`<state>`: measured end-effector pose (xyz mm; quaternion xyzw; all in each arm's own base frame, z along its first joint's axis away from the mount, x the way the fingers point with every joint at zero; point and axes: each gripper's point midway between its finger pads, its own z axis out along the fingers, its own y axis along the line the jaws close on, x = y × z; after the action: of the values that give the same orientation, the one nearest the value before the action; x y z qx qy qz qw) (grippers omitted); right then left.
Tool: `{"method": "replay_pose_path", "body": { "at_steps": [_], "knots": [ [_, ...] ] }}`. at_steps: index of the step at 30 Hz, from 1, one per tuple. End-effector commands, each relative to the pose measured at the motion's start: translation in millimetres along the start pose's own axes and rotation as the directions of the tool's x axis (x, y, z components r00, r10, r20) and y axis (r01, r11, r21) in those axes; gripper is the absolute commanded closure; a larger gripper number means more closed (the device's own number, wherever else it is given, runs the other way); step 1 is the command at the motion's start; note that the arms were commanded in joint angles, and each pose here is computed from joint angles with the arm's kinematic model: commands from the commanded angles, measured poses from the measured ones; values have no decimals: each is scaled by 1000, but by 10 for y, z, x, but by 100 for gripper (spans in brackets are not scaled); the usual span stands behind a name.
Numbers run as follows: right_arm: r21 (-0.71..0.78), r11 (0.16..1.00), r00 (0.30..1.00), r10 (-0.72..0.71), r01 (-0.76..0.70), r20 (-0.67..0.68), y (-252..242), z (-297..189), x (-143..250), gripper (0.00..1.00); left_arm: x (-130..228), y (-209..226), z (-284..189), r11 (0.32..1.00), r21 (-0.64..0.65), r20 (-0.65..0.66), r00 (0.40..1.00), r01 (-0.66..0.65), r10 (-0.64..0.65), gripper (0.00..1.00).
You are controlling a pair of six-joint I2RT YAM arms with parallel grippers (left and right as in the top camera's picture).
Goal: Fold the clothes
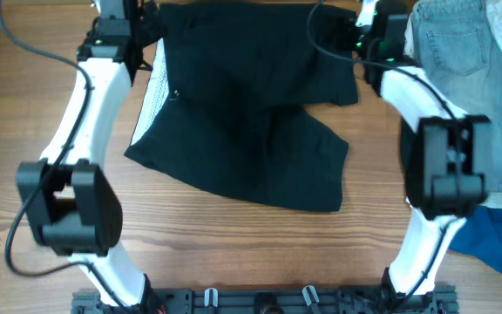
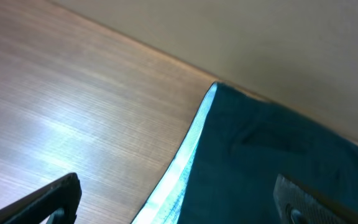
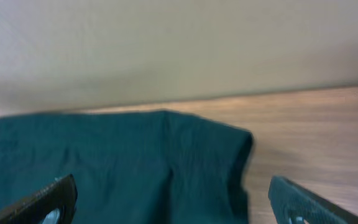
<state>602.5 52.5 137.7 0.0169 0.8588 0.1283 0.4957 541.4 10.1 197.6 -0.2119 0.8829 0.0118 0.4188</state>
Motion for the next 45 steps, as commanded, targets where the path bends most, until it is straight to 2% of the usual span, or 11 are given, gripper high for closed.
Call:
{"method": "replay_pose_path", "body": {
  "at_steps": [1, 4, 7, 11, 14, 17, 21, 25, 37, 40, 45],
  "knots": [
    [22, 995, 994, -102, 101, 32, 105, -643, -526, 0, -165, 45, -625, 999, 33, -4, 1000, -5, 5, 0],
    [-129, 986, 985, -123, 107, -121, 444, -1162, -336, 0, 221, 181, -942, 999, 27, -181, 983, -36, 40, 0],
    [-359, 932, 943, -81, -43, -324, 892, -1620, 72, 0, 722, 441, -1158, 991, -27, -395, 912, -132, 110, 0],
    [-257, 948, 801, -3, -188, -598, 815, -1906, 729, 7, 1092, 632, -1339, 965, 0, -555, 803, -261, 217, 0],
    [-22, 985, 663, 100, -173, -742, 569, -2065, 1255, 10, 1249, 779, -1267, 943, 58, -599, 743, -329, 297, 0],
    [78, 990, 616, 134, -117, -777, 591, -2086, 1525, 10, 1327, 968, -1065, 955, 44, -606, 753, -292, 258, 0],
    [179, 981, 553, 190, -75, -811, 761, -2159, 1903, 11, 1554, 1082, -718, 946, 171, -622, 714, -276, 321, 0],
    [263, 963, 460, 260, -59, -849, 805, -2309, 2415, 11, 1832, 1151, -401, 944, 178, -687, 652, -277, 320, 3],
    [331, 941, 313, 295, 66, -903, 754, -2737, 3186, 11, 2222, 1272, -462, 950, 173, -791, 538, -261, 291, 14],
    [362, 928, 354, 311, 85, -882, 656, -2677, 3235, 10, 2441, 1338, -464, 951, 172, -812, 509, -259, 286, 14],
    [333, 942, 434, 283, 42, -855, 718, -2445, 3159, 10, 2608, 1375, -352, 950, 173, -797, 529, -260, 290, 14]
  ]
}}
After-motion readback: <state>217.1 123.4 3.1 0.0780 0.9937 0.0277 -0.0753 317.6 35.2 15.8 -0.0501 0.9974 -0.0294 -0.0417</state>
